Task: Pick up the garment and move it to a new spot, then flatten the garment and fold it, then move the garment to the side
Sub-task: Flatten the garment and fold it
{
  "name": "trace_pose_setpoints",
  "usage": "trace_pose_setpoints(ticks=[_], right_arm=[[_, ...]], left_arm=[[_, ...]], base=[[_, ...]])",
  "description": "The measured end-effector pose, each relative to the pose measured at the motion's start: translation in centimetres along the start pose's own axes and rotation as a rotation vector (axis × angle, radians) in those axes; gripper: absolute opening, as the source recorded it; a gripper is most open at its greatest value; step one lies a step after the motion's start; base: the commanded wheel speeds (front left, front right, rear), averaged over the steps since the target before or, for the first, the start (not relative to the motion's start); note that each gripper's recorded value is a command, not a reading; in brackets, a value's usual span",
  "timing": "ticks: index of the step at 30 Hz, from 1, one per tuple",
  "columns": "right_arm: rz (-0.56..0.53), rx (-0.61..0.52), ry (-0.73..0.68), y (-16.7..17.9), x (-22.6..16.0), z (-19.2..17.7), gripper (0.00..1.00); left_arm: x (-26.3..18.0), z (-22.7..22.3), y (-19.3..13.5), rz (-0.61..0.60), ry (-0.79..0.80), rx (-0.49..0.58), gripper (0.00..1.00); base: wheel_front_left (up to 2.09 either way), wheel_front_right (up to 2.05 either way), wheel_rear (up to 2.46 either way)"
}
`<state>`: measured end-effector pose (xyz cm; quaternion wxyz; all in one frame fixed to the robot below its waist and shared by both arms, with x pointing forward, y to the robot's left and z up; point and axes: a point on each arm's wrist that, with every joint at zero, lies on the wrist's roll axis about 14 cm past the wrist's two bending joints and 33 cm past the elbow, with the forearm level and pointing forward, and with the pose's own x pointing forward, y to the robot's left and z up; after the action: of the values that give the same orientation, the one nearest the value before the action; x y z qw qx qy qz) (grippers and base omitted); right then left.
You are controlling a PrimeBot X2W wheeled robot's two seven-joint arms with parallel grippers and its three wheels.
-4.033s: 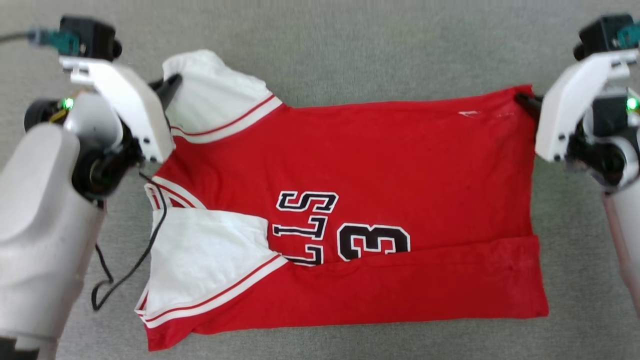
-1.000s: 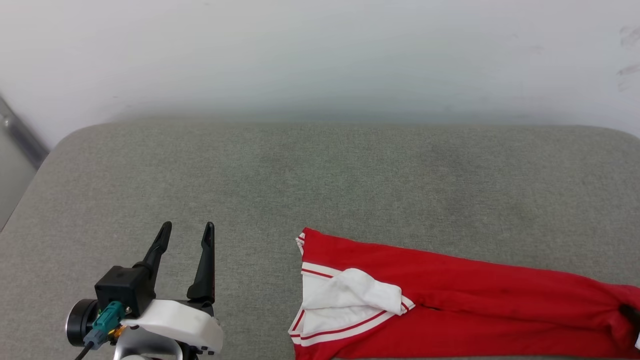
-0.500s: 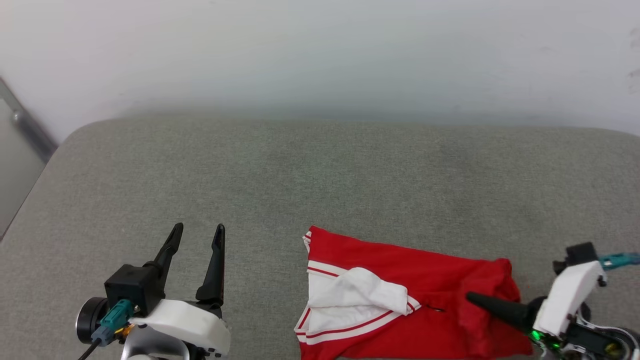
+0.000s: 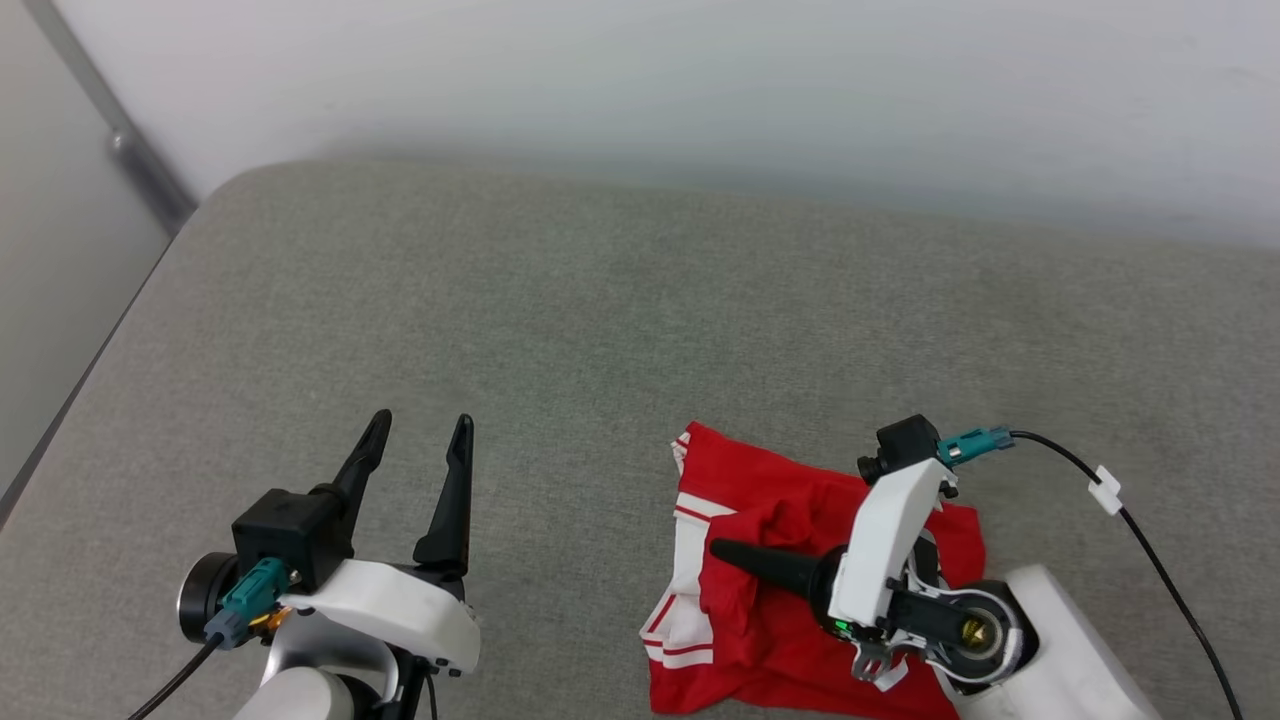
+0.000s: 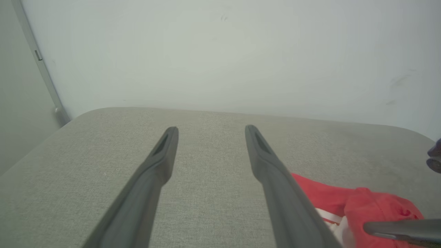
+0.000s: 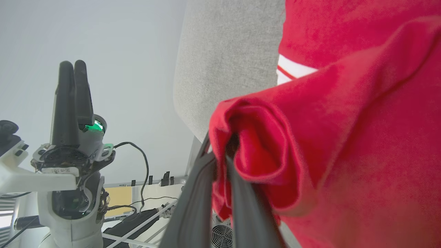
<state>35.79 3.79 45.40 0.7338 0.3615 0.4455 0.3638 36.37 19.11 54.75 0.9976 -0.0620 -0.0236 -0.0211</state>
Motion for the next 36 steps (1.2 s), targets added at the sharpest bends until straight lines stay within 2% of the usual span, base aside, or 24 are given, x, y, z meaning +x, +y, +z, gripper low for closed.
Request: trace_pose_setpoints(ticks=[1,2,3,10,14,16,21,29,33,36], right_arm=[[-0.017,-0.015,-0.005,-0.3,0.5,0.2,0.47],[-0.039,-0.032,0.006,-0.7,1.0,0.0,0.95],[-0.065,-0.049,0.010,-1.3,1.5,-0.1,1.00],[-0.096,-0.187,0.011,-1.0,2.7,-0.2,1.00],[-0.143,-0.407,-0.039,-0.7,1.3,1.6,1.00],[-0.225,-0.567,-0.071,-1.8,-0.2,3.2,1.00],[-0.403,-0.774,-0.258,-4.0,-5.6,8.1,1.00],[-0.656,-0.809,-0.672,-7.1,-17.9,12.9,1.00],[-0.673,-0.802,-0.896,-5.7,-22.1,13.0,1.00],[-0.655,-0.807,-0.999,-4.1,-23.6,12.4,1.00]], left_arm=[[0.0,-0.2,0.2,0.007,0.004,-0.001,1.00],[0.0,-0.3,0.4,0.015,0.007,-0.001,1.00],[0.0,-0.5,0.6,0.022,0.009,-0.001,1.00],[0.2,-1.1,0.8,0.035,0.019,-0.012,1.00],[0.5,-0.9,0.1,0.019,0.012,-0.015,1.00],[0.5,-0.7,-0.1,0.014,0.007,-0.017,1.00],[0.5,-0.4,-0.8,0.002,-0.010,-0.017,1.00],[0.2,-0.6,-1.3,-0.004,-0.010,-0.024,1.00],[0.2,-0.8,-1.2,0.003,-0.009,-0.021,1.00],[0.2,-0.9,-1.0,0.010,-0.013,-0.023,1.00]], base=[[0.00,0.00,0.00],[0.00,0.00,0.00],[0.00,0.00,0.00],[0.00,0.00,0.00],[0.00,0.00,0.00],[0.00,0.00,0.00],[0.00,0.00,0.00],[0.00,0.00,0.00],[0.00,0.00,0.00],[0.00,0.00,0.00]])
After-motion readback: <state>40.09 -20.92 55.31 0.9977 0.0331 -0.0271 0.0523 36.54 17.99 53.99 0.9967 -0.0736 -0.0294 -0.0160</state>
